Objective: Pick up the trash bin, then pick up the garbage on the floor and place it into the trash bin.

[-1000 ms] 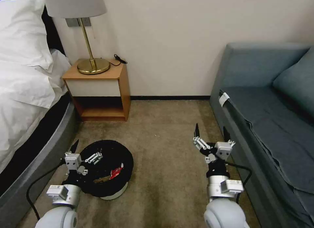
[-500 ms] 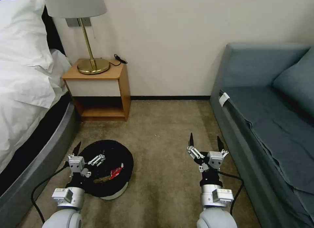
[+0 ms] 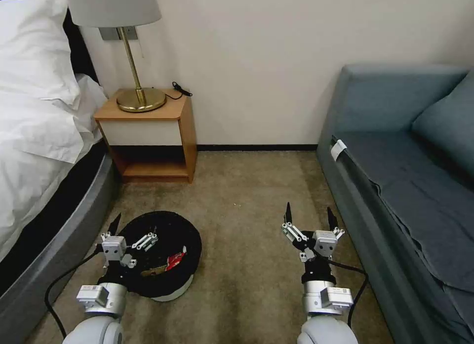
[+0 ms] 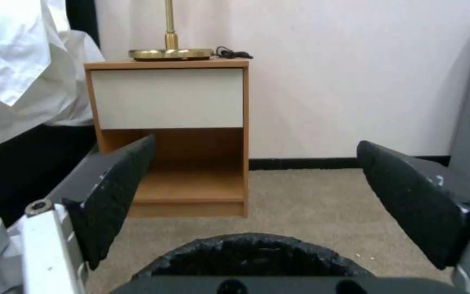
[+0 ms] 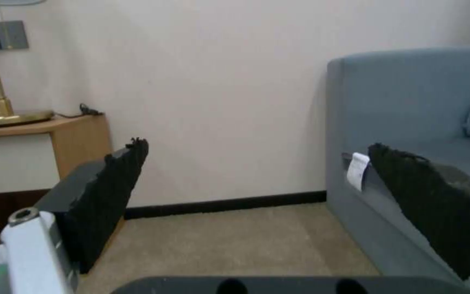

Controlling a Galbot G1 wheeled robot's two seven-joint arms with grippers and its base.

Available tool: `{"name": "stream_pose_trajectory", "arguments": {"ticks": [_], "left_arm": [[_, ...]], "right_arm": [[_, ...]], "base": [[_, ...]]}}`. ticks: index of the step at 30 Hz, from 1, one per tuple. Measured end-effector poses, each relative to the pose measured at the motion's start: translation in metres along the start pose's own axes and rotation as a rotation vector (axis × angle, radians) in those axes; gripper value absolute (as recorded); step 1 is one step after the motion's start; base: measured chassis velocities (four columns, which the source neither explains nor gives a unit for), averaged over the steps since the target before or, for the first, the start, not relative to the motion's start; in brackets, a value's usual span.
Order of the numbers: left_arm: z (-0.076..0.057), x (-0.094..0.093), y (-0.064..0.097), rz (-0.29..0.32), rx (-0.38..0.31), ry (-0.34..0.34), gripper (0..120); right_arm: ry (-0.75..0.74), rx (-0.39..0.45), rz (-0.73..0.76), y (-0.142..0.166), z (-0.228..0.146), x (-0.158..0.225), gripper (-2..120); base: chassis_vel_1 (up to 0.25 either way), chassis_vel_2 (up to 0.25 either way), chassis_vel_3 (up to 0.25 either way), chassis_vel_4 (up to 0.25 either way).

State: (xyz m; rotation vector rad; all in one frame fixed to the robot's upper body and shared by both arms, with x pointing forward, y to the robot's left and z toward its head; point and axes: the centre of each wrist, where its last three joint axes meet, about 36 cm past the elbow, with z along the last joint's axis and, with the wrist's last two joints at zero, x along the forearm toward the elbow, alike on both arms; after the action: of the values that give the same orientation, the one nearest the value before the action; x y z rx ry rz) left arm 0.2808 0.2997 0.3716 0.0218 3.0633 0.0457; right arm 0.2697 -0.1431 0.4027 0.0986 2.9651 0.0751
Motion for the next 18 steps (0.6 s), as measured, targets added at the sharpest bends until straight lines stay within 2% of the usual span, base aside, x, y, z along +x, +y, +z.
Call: {"name": "stream_pose_trajectory", "arguments": {"ticks": [18], "left_arm": [[-0.0003,-0.0001,0.0001,0.000,0.000,-0.001,100]], "right_arm": [[0.000,-0.001,0.000,0.0000,-0.0005,-0.0004,100]], "base": [[0.000,0.000,0.000,0.000]]}}
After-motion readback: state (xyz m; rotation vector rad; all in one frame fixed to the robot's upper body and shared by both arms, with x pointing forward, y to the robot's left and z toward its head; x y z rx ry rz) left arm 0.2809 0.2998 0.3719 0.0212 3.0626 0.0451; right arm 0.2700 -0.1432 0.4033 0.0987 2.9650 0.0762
